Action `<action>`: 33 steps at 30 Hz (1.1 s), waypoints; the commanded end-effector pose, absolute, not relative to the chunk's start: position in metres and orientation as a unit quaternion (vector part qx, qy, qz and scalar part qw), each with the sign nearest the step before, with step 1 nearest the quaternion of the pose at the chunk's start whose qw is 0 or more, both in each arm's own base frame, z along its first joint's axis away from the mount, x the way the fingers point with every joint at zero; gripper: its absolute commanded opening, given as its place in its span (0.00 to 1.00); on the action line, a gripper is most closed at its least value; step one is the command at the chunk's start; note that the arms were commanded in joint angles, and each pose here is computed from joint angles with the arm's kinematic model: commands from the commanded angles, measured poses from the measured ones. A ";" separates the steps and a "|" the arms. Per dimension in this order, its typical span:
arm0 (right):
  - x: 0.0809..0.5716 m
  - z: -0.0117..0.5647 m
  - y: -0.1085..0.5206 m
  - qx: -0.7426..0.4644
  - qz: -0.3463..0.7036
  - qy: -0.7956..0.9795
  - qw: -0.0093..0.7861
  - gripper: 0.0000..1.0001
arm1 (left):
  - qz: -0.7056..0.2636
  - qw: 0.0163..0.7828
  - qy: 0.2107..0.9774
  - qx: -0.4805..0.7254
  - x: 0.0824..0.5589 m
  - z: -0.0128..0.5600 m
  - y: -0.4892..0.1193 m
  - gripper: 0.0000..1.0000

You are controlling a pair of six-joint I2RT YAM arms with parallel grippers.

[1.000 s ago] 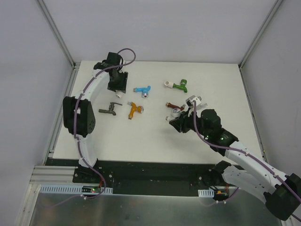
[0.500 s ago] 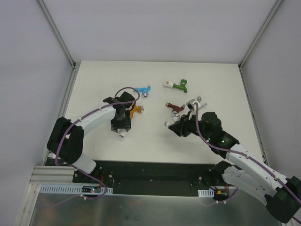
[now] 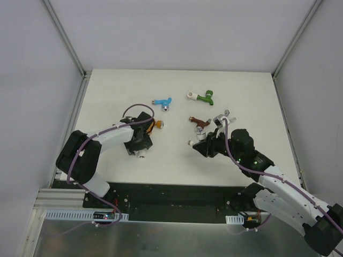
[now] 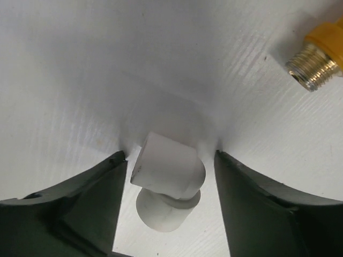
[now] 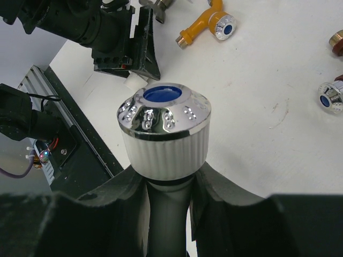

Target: Install the water faucets

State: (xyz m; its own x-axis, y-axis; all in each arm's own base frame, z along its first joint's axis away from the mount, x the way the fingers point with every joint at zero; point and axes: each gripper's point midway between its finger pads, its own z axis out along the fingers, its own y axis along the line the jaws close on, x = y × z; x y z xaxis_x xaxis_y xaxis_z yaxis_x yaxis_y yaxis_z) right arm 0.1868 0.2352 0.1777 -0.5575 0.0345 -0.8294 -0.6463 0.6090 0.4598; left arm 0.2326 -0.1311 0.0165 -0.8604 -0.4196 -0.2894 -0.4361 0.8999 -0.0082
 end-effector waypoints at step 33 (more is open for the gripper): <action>0.189 0.197 0.232 -0.196 0.401 0.762 0.469 0.00 | -0.121 0.246 0.953 -0.127 0.249 0.107 -0.197 0.92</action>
